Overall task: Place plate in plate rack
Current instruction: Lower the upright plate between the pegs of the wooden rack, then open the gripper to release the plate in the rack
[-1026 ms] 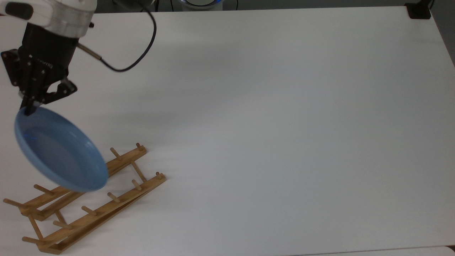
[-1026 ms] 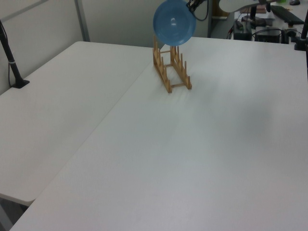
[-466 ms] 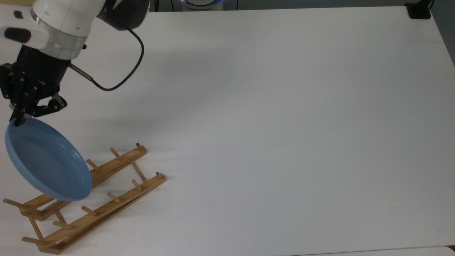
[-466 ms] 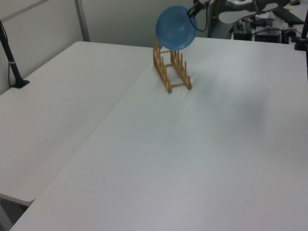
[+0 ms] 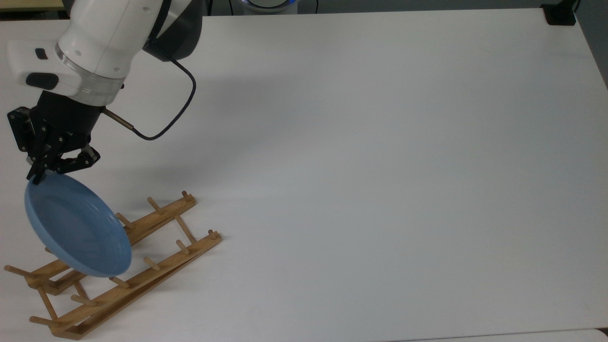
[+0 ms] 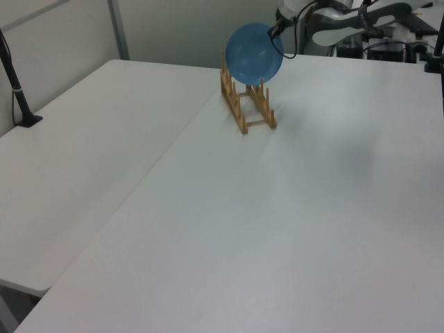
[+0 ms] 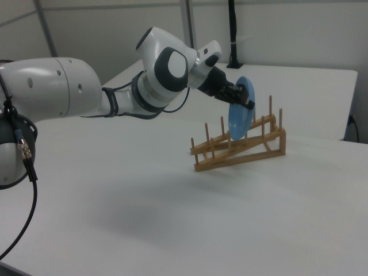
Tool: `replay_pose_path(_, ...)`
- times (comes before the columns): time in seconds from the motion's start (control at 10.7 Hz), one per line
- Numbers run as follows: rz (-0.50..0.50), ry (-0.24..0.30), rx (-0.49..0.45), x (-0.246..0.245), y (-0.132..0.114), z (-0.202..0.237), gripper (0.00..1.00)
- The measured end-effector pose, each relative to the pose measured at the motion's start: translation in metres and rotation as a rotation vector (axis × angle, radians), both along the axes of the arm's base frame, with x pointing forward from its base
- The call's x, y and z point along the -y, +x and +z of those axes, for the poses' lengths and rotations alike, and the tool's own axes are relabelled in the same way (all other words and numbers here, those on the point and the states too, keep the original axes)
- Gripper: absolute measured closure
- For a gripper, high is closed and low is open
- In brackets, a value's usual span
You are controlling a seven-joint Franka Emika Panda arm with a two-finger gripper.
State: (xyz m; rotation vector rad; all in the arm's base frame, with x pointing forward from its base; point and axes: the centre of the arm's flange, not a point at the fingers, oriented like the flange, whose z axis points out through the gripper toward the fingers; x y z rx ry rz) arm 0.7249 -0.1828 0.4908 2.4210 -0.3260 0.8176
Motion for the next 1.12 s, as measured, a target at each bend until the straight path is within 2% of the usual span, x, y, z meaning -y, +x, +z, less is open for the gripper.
replay_pose_path(0.56, 0.073, 0.0, 0.041, -0.015, 0.01, -0.009, 0.95)
replay_pose_path(0.84, 0.124, -0.055, 0.039, -0.024, 0.012, -0.012, 0.93)
replay_pose_path(1.12, 0.137, -0.066, 0.006, -0.025, 0.017, -0.035, 0.89)
